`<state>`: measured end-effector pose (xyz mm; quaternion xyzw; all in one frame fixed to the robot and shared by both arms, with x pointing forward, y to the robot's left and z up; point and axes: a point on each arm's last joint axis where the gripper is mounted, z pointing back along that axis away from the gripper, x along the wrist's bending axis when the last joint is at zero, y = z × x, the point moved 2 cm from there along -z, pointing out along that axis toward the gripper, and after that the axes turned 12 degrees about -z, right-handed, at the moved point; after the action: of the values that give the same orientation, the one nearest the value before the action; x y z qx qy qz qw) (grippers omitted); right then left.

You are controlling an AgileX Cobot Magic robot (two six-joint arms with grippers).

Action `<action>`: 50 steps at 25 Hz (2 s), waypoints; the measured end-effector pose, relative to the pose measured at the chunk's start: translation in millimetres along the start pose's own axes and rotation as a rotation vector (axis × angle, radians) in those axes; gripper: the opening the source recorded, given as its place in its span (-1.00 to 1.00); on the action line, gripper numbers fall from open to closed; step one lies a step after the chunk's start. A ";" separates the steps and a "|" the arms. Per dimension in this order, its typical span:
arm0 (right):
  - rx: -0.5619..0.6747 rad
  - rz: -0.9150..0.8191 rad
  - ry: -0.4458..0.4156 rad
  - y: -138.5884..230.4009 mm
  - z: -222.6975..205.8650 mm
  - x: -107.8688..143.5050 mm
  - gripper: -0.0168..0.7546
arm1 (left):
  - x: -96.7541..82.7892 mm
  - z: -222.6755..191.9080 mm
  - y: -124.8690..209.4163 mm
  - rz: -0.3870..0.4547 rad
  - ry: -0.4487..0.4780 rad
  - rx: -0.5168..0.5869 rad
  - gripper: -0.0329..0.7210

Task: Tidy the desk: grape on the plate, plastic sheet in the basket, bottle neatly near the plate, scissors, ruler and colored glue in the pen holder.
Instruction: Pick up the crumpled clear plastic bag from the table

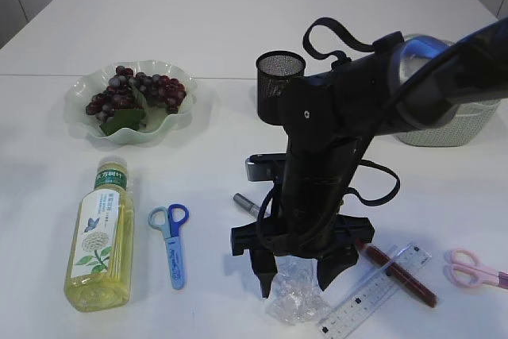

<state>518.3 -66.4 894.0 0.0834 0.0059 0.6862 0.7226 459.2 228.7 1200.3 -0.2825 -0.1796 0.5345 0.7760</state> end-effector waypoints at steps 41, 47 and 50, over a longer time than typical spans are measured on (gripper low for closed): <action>0.047 0.088 -0.014 -0.3 19.1 10.0 -0.91 | 3.1 0.1 0.2 -0.009 -0.027 0.002 0.10; 0.031 0.129 -0.040 -8.0 54.6 25.5 -0.91 | 3.2 0.1 0.2 -0.009 -0.029 0.002 0.10; -0.043 0.157 -0.067 -17.8 76.1 35.4 -0.91 | 3.2 0.1 0.2 -0.009 -0.029 0.002 0.09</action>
<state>547.3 -40.6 970.4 0.0911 -0.0398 0.7375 0.6680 460.1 231.8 1200.2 -0.2730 -0.1915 0.5351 0.7762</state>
